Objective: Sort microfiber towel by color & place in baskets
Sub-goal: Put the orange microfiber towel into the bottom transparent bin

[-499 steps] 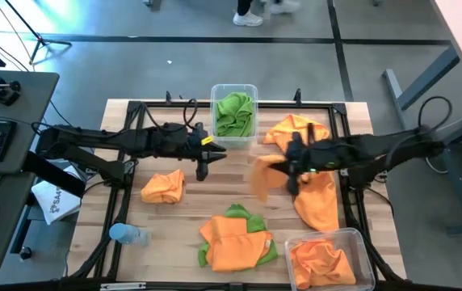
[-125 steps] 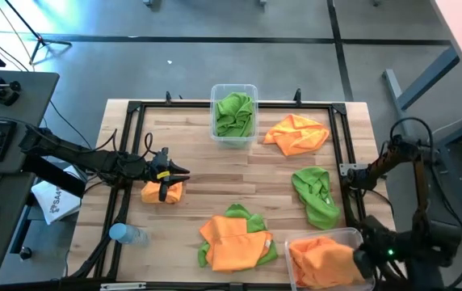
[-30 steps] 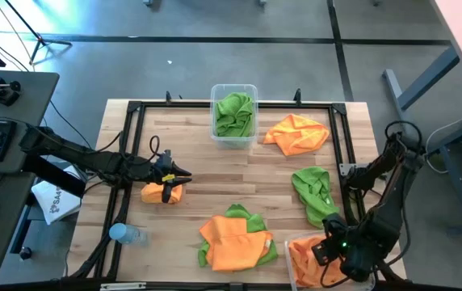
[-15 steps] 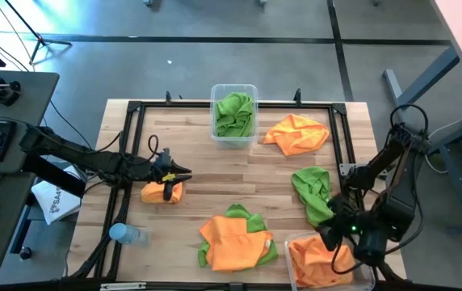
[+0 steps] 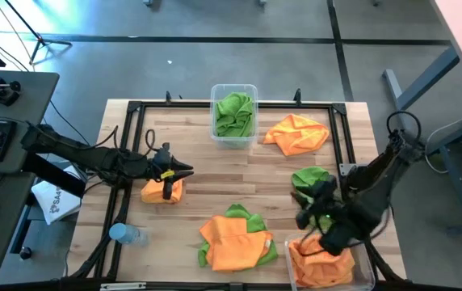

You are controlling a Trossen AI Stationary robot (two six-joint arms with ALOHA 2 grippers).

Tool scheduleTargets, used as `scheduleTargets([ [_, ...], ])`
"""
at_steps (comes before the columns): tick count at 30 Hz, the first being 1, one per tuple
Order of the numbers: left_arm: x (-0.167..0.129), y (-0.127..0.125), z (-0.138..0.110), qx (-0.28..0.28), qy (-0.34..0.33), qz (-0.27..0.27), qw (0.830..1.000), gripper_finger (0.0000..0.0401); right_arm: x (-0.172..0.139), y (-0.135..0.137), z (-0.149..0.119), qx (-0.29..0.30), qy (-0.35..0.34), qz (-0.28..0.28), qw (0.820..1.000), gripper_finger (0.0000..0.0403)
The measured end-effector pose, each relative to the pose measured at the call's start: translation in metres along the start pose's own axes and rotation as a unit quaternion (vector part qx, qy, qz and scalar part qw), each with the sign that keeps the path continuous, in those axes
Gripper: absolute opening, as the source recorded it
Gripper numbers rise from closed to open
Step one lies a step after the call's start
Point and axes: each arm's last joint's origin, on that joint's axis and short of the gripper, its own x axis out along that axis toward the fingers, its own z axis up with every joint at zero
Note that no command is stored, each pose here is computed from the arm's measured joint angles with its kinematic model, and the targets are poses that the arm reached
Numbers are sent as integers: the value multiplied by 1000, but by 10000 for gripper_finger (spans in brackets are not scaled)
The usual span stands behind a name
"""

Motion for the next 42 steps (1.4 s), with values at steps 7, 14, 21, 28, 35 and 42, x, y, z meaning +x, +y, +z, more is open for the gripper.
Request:
scheduleTargets([
  [7, 3, -7, 17, 10, 108, 38, 993, 24, 43, 14, -7, -4, 24, -78, 997, 112],
  [14, 8, -8, 9, 22, 212, 47, 976, 15, 65, 19, -13, -14, 36, -118, 992, 112],
  [21, 5, 0, -11, 31, 310, 107, 944, 41, 66, 20, -15, -17, 36, -118, 992, 112],
  [28, 1, 5, -22, 45, 369, 151, 916, 102, 66, 21, -15, -13, 34, -116, 993, 112],
  [35, 12, 2, -33, 65, 417, 142, 895, 119, 66, 21, -15, -9, 34, -113, 993, 112],
  [42, 25, -2, -48, 74, 476, 138, 865, 119, 67, 22, -15, -6, 34, -110, 993, 112],
])
